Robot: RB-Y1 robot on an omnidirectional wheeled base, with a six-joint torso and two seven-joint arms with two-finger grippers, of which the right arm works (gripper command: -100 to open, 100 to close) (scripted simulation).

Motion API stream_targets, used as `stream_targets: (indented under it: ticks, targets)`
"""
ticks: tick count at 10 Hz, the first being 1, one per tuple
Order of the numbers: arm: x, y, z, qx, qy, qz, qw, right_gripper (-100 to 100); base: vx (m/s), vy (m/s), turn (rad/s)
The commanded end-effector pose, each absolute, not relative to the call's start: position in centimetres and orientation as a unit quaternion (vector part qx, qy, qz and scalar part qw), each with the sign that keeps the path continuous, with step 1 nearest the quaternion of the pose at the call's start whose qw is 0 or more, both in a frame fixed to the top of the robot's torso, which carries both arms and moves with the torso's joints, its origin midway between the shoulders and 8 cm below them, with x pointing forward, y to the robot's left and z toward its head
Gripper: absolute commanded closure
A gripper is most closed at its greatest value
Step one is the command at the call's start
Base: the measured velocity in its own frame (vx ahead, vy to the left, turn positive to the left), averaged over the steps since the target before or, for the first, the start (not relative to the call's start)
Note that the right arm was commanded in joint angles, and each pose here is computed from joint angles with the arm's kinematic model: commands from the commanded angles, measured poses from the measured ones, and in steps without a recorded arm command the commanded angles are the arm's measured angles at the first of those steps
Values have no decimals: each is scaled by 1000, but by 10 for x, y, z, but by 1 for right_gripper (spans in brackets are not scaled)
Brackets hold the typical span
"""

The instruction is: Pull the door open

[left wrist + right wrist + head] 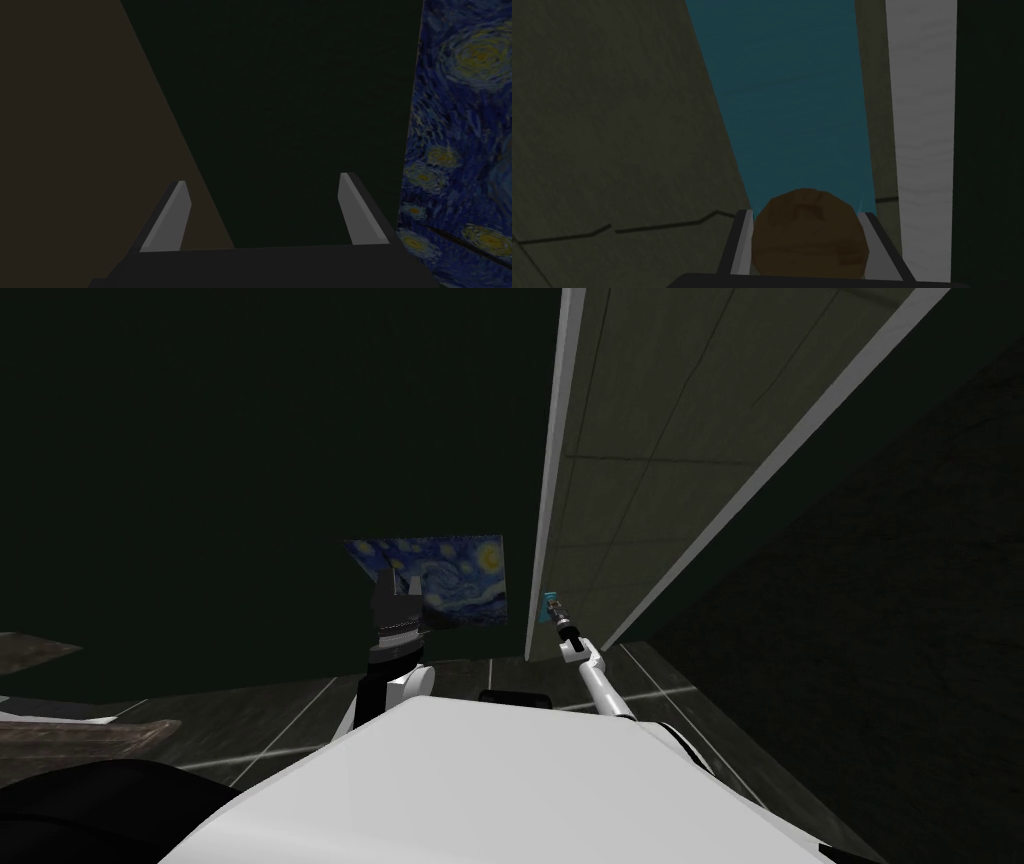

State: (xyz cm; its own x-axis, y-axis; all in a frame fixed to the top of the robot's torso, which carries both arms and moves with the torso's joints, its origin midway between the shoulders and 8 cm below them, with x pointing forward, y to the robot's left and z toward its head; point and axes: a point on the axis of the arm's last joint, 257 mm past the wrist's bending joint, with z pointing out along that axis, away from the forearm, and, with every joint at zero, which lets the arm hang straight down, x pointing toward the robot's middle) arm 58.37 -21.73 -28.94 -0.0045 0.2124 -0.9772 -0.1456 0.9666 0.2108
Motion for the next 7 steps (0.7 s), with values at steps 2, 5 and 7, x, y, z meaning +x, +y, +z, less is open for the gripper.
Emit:
stream_targets:
  ticks: [2,5,7]
  targets:
    - [582,-204,-291,62,694,172,697,100,-64,-23,41]
    - [583,-203,-289,95,688,204,690,100,-63,-19,37]
    - [583,-202,-288,129,681,236,682,100,-57,-23,51]
